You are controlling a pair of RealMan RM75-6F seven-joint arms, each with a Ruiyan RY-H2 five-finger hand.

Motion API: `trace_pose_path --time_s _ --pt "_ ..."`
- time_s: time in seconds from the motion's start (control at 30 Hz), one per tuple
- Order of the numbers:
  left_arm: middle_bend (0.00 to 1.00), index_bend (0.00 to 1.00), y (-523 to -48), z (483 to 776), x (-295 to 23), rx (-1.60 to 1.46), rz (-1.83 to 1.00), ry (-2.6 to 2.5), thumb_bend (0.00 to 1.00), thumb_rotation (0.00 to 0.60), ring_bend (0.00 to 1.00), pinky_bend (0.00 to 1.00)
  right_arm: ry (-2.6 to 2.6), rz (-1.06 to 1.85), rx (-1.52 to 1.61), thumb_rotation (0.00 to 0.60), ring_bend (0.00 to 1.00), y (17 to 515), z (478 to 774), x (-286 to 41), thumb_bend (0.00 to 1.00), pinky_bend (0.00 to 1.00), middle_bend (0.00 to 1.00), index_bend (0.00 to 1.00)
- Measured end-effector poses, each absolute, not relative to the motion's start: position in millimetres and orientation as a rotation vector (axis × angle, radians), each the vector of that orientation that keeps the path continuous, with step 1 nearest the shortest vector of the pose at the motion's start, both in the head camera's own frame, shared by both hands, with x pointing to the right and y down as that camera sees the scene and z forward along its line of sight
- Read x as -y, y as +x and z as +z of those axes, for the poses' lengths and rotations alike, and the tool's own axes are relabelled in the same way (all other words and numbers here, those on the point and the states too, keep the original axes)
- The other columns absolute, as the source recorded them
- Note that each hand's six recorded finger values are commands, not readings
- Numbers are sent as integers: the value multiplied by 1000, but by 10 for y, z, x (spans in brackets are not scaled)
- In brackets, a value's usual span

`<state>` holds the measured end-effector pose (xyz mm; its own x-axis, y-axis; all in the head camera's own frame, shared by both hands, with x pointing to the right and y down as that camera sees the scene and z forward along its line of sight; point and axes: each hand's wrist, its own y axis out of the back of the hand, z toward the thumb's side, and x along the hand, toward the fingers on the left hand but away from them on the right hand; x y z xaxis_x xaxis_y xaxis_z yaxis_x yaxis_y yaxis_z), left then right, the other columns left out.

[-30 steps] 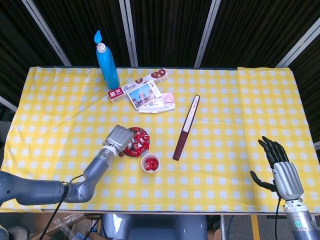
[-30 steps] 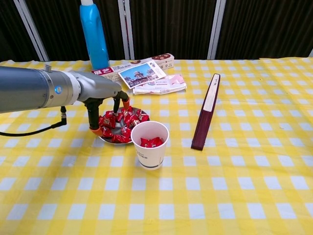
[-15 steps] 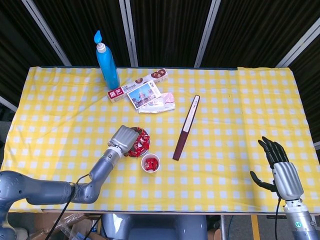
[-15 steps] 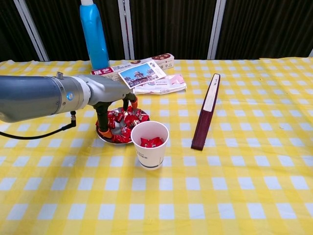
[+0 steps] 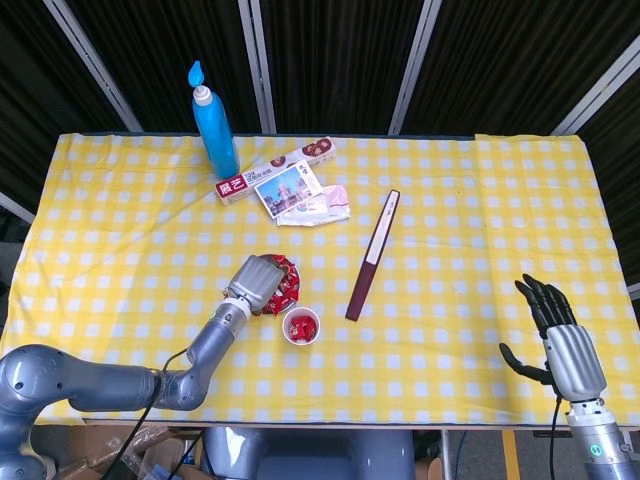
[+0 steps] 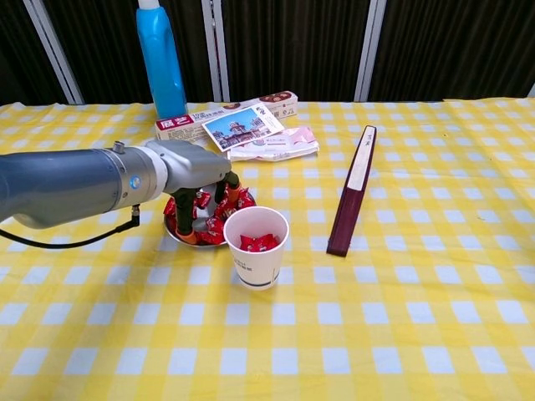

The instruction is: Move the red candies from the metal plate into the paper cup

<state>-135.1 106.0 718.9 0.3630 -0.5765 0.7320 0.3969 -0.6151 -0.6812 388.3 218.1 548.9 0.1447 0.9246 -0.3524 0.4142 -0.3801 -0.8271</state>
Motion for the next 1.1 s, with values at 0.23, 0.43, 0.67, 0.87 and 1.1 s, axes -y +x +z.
trace_pose_path --time_s 0.23,0.43,0.67,0.87,1.1 --pt "375 353 -1319 7221 -1090 -145 -1393 -1745 208 600 845 953 -1875 1194 1279 600 0 3884 5488 -2182 388 0 0 0" --pt "485 407 -1334 7220 -1087 -147 -1392 -1738 249 600 846 955 -1876 1194 1278 600 0 3881 5492 -2182 388 0 0 0" --pt "542 460 -1400 7231 -1094 -148 -1400 -1732 324 600 848 956 -1873 1194 1278 600 0 3880 5494 -2183 387 0 0 0" --pt "588 501 -1463 7237 -1071 -160 -1410 -1722 403 600 852 957 -1873 1195 1275 600 0 3877 5497 -2183 388 0 0 0" --pt "612 519 -1496 7234 -1030 -189 -1409 -1720 422 600 854 958 -1873 1200 1276 600 0 3882 5505 -2182 387 0 0 0"
